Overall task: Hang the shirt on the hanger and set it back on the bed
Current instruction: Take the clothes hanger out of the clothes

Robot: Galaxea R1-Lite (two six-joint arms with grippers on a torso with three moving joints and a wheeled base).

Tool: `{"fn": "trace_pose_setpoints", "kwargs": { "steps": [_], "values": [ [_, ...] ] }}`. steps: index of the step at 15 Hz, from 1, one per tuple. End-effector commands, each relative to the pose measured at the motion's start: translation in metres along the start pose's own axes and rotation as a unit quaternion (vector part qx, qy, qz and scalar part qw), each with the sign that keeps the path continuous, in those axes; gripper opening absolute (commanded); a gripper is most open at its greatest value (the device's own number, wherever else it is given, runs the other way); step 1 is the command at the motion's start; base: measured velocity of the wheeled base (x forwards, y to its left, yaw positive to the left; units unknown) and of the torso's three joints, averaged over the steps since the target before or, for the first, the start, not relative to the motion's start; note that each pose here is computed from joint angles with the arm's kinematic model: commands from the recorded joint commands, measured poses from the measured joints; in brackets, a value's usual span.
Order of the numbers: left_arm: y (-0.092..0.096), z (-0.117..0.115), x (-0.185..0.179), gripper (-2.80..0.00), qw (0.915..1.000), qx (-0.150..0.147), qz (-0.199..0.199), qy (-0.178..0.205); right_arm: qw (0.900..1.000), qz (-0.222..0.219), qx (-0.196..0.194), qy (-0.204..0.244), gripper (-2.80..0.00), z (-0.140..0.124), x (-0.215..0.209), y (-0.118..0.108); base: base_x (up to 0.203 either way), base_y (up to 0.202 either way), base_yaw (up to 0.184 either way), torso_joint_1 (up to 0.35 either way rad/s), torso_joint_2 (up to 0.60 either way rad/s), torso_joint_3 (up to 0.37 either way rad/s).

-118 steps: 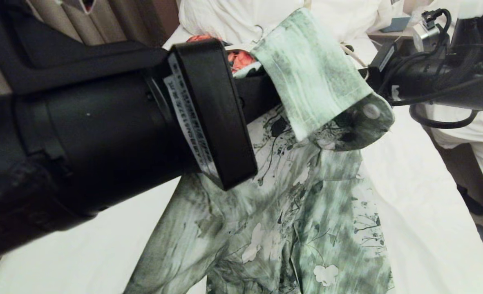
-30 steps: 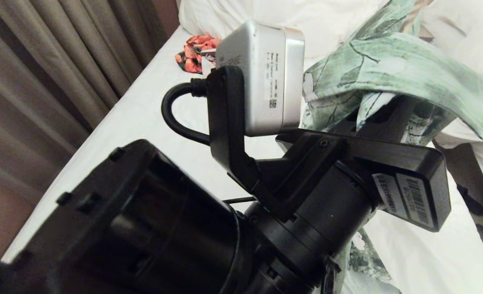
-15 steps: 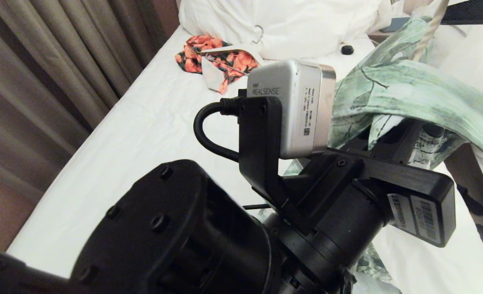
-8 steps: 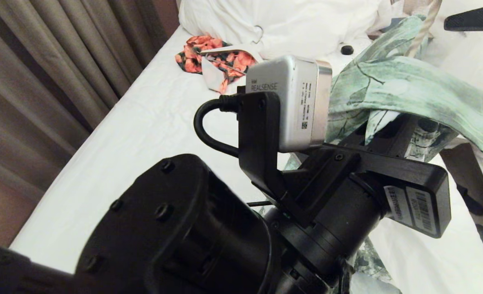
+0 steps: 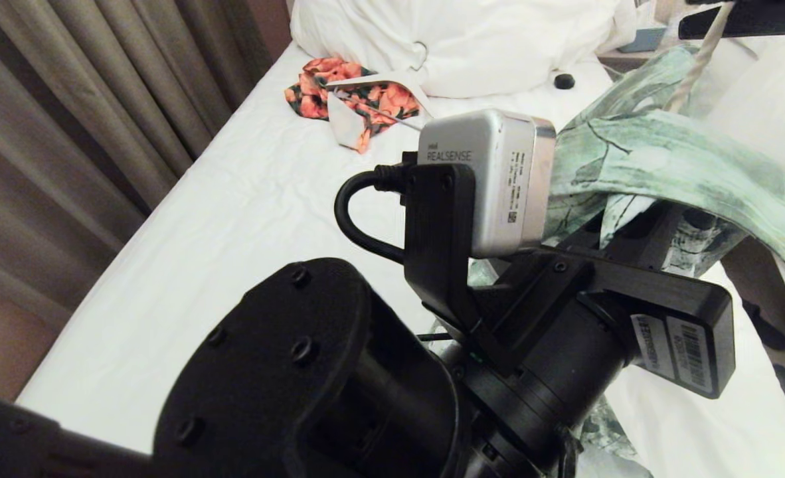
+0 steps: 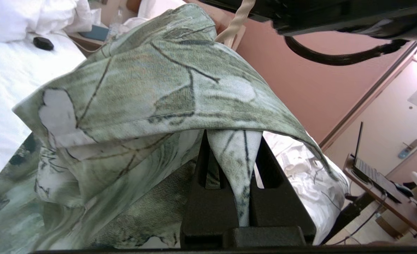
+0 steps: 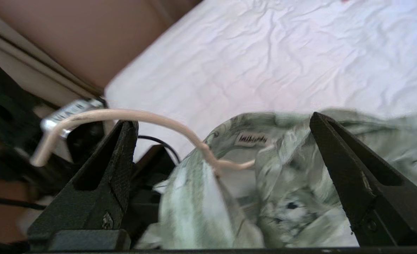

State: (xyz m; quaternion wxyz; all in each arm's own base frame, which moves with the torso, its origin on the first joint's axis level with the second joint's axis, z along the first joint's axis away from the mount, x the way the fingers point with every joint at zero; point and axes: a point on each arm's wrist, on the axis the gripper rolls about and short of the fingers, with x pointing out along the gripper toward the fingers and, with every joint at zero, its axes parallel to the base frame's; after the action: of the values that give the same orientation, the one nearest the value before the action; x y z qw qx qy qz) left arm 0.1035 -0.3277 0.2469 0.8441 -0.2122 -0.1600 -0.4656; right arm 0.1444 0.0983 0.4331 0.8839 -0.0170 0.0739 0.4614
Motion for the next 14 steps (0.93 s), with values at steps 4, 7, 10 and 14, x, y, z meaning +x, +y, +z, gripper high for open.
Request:
{"fn": "trace_pose_setpoints", "kwargs": {
  "steps": [4,7,10,14],
  "values": [
    [0.0,0.001,0.0,-2.8,1.0,-0.002,0.001,-0.004,0.999,0.009,-0.051,0.014,0.0,-0.004,0.01,-0.001,0.0,0.0,0.0,0.0,0.0,0.0],
    [0.0,0.001,0.0,-2.8,1.0,-0.001,0.0,-0.002,0.997,0.023,-0.08,0.011,0.0,-0.003,0.015,0.003,0.0,0.0,0.0,0.0,0.0,0.0],
    [-0.002,0.001,-0.001,-2.8,1.0,-0.003,-0.002,-0.001,0.996,0.024,-0.09,-0.009,0.0,0.001,0.016,0.005,0.0,0.0,0.0,0.0,0.0,0.0],
    [-0.002,0.002,-0.001,-2.8,1.0,-0.003,-0.002,-0.002,0.996,0.024,-0.087,-0.005,-2.8,-0.001,0.016,0.006,0.0,0.0,0.0,0.0,0.0,0.0]
  ]
}}
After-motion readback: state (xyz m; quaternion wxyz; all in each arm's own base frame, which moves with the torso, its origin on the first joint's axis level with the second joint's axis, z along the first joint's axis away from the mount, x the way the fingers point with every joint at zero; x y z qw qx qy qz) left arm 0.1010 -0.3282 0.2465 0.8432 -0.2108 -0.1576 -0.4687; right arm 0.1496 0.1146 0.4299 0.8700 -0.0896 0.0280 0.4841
